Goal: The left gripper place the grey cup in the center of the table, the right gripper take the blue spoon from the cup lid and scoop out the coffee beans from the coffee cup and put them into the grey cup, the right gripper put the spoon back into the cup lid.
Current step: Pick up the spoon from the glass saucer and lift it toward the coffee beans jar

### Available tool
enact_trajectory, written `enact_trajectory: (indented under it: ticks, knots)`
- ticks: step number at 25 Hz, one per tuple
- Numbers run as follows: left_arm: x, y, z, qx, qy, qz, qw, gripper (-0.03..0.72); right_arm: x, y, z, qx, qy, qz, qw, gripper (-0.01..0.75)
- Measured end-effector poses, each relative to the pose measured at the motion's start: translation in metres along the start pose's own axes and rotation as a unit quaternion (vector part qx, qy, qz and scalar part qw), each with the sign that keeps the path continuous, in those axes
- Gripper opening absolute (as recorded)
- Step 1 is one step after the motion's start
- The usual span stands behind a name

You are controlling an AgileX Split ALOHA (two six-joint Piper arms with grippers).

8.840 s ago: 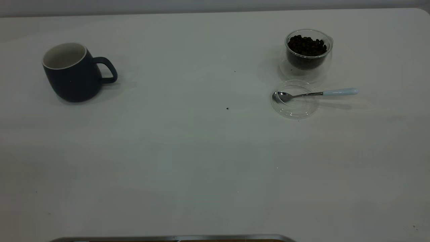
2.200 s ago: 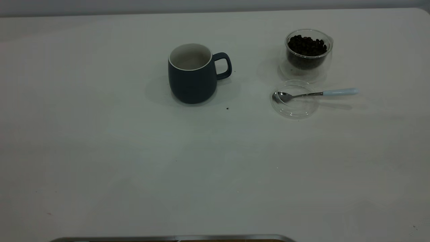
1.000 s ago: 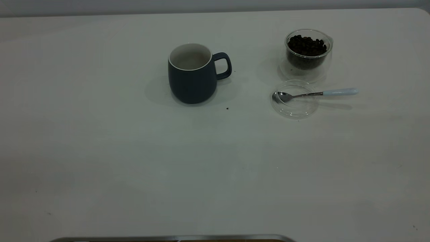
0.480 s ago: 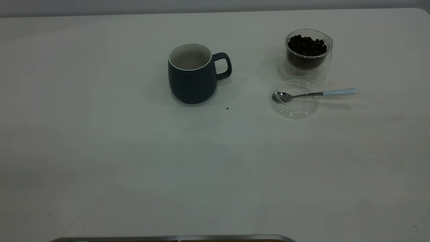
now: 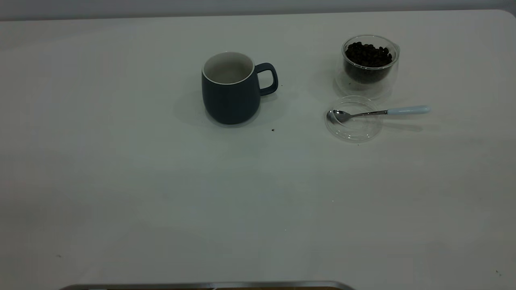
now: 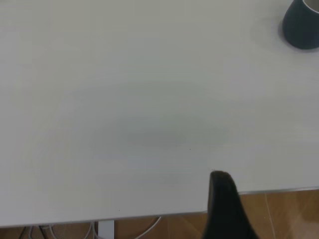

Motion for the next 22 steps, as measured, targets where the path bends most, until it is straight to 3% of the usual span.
enact_trajectory:
  ticks: [10,16,22]
  knots:
    - [0.000,0.000,0.000,0.000,0.000,0.000,1.000,0.517,0.000,-0.004,0.001,0.003,-0.001,-0.003,1.000,0.585]
    - [0.000,0.000,0.000,0.000,0.000,0.000,1.000,0.517,0.016,-0.063,0.016,0.027,-0.006,0.014,1.000,0.585]
    - [0.000,0.000,0.000,0.000,0.000,0.000,1.000,0.517,0.108,-0.106,0.028,0.047,0.003,0.085,0.995,0.585]
Point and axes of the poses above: a point on each arm's last joint axis where the gripper is mounted, x pointing out along that axis toward the gripper, z along the wrist's bending axis when the last joint is at zero, y = z × x, the point moved 2 cm from there along x, pointing out along that axis toward the gripper, and after that the axes turned 14 degrees about x, right-handed, at the moved point
